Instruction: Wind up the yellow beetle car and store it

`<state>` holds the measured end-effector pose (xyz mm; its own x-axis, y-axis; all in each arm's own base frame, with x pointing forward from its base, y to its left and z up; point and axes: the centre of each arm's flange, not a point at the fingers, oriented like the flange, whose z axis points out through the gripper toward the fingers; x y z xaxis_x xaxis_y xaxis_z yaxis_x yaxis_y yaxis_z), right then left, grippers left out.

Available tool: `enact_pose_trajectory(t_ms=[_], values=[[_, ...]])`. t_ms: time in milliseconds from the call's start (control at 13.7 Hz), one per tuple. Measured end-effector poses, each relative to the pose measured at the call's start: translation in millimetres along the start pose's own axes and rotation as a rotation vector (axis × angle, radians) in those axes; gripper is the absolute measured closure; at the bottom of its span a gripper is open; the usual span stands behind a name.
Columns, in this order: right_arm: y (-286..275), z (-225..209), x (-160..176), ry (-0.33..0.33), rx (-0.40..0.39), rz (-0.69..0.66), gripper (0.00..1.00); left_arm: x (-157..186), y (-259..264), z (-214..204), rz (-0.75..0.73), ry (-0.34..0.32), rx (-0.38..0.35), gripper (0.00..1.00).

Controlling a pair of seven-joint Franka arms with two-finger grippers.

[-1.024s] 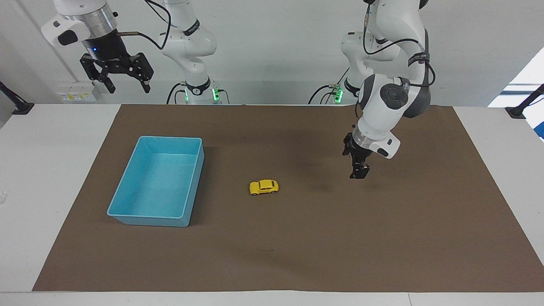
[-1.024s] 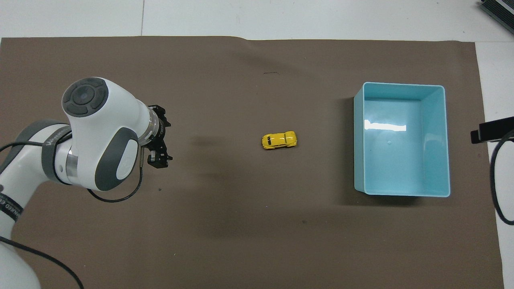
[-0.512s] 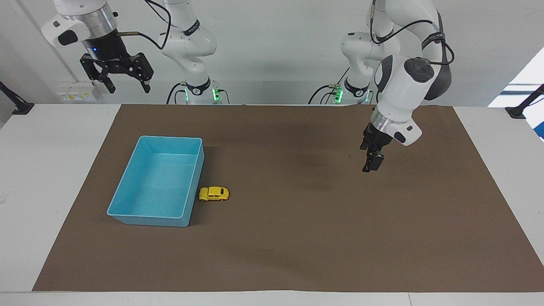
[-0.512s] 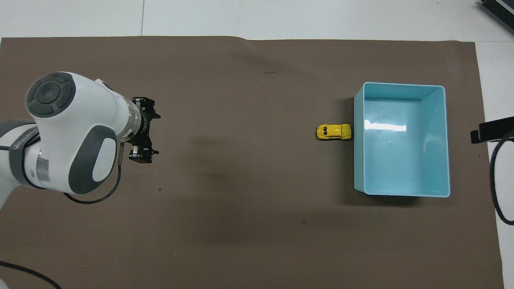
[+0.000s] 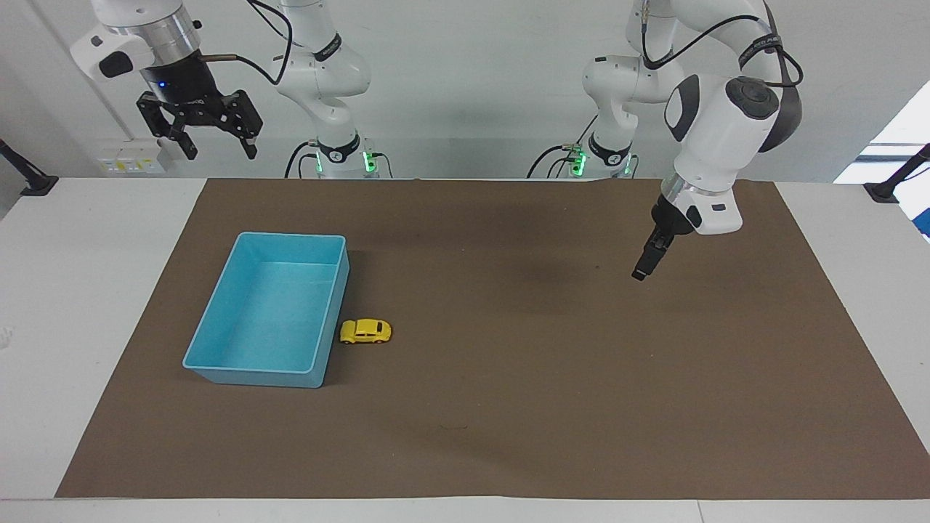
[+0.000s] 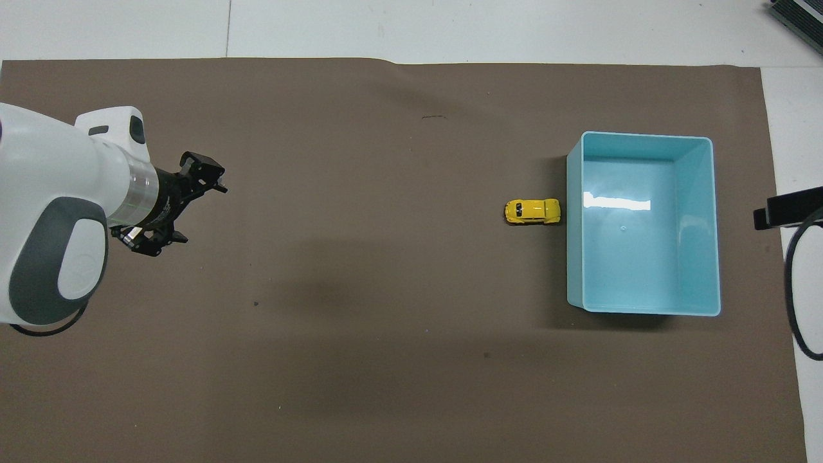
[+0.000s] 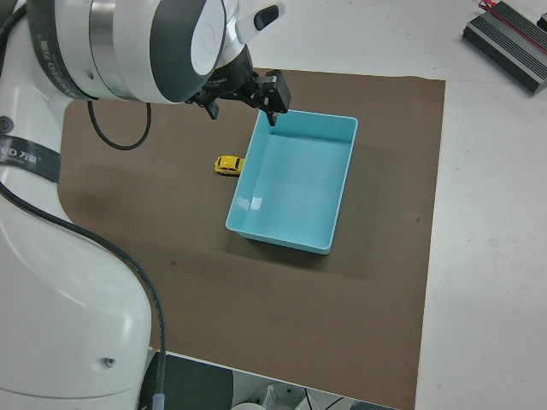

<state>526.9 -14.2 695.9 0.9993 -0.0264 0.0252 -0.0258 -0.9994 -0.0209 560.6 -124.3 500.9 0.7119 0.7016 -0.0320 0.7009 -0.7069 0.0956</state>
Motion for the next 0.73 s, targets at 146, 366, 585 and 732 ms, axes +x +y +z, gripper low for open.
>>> enact_pose_trajectory(t_ms=[146, 366, 585, 732], values=[[0, 0, 0, 0.000, 0.000, 0.000, 0.00, 13, -19, -10, 0.175, -0.018, 0.023, 0.00], [0, 0, 0, 0.000, 0.000, 0.000, 0.00, 25, -38, -22, 0.372, -0.035, 0.035, 0.00], [0, 0, 0, 0.000, 0.000, 0.000, 0.00, 34, -52, -31, 0.581, -0.040, 0.035, 0.00], [0, 0, 0, 0.000, 0.000, 0.000, 0.00, 44, -66, -42, 0.711, -0.024, 0.052, 0.00]])
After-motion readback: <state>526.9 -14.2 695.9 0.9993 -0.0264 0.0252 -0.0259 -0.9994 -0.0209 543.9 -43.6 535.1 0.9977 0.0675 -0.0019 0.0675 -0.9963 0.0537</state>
